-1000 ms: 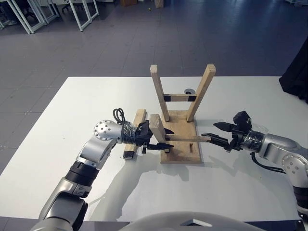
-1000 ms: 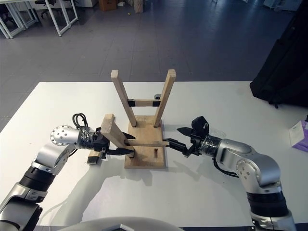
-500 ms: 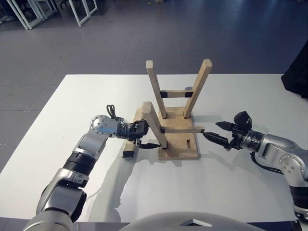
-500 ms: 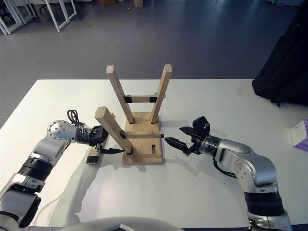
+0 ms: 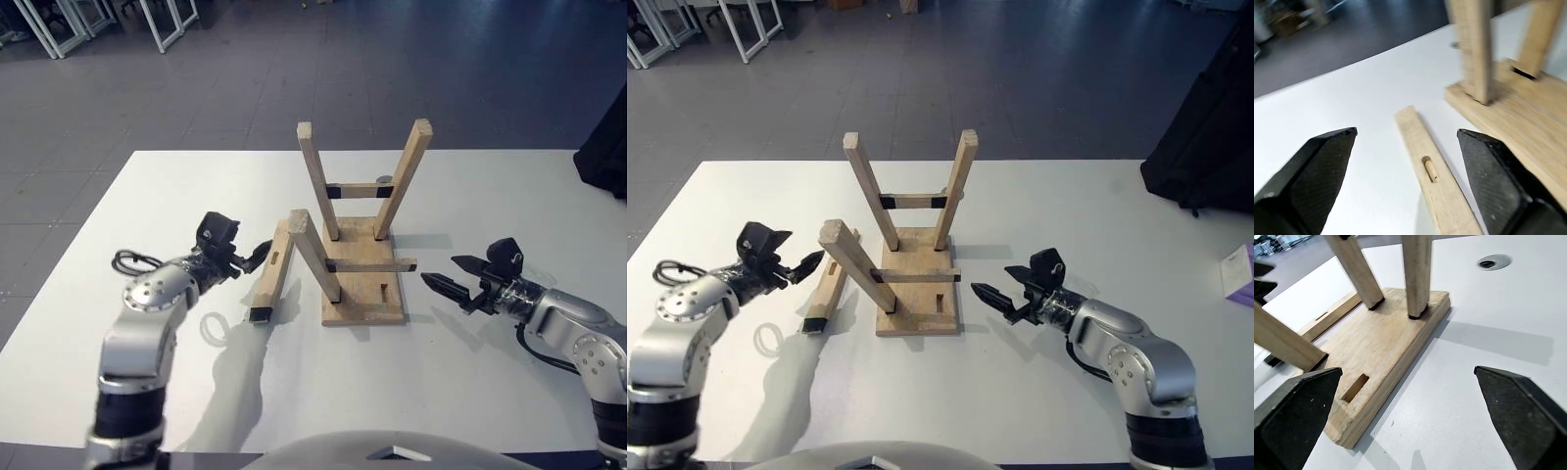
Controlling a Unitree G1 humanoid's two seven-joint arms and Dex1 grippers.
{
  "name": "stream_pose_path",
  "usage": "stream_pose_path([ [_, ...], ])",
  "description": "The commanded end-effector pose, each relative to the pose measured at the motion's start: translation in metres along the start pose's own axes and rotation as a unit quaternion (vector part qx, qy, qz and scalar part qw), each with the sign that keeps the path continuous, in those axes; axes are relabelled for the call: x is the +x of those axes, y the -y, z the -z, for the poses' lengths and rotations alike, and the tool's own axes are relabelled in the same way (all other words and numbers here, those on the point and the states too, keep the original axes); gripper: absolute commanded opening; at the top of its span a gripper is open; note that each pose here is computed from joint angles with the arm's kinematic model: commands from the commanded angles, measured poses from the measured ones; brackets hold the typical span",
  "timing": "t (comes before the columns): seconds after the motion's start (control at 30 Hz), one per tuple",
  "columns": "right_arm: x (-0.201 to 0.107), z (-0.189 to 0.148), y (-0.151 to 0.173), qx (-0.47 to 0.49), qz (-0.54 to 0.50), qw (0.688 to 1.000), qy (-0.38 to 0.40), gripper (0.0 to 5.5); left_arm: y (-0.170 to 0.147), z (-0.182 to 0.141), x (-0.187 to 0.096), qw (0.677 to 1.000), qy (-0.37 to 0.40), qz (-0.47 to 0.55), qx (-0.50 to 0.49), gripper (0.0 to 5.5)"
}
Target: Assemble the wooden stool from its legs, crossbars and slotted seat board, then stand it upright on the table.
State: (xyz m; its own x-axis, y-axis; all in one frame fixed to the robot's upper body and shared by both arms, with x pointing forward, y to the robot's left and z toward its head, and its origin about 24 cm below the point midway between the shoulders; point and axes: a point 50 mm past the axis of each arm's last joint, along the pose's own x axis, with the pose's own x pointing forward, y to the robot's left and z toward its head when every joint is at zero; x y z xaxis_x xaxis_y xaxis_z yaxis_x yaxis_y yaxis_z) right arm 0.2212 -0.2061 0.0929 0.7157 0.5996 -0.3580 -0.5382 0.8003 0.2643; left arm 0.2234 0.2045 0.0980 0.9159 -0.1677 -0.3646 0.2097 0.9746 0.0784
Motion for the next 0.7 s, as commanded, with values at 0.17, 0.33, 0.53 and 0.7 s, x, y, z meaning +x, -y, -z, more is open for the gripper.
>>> stream_pose_path([
  [0.17, 0.002, 0.001, -0.008, 0.009, 0.011, 1.000, 0.000, 4.99, 0.035, 0.030, -0.014, 0.992, -0.101, -0.030, -0.065, 4.38],
  [0.33, 0.006, -0.002, -0.013, 0.005, -0.001, 1.000, 0.001, 4.99, 0.033, 0.059, -0.016, 0.986, -0.159, -0.008, -0.044, 4.38],
  [0.53, 0.010, -0.011, -0.010, -0.004, 0.000, 1.000, 0.017, 4.99, 0.025, 0.103, -0.015, 0.976, -0.200, -0.040, -0.082, 4.19],
  [0.7, 0.012, -0.016, -0.002, -0.008, 0.007, 1.000, 0.014, 4.99, 0.032, 0.101, -0.003, 0.980, -0.163, -0.030, -0.113, 3.47],
])
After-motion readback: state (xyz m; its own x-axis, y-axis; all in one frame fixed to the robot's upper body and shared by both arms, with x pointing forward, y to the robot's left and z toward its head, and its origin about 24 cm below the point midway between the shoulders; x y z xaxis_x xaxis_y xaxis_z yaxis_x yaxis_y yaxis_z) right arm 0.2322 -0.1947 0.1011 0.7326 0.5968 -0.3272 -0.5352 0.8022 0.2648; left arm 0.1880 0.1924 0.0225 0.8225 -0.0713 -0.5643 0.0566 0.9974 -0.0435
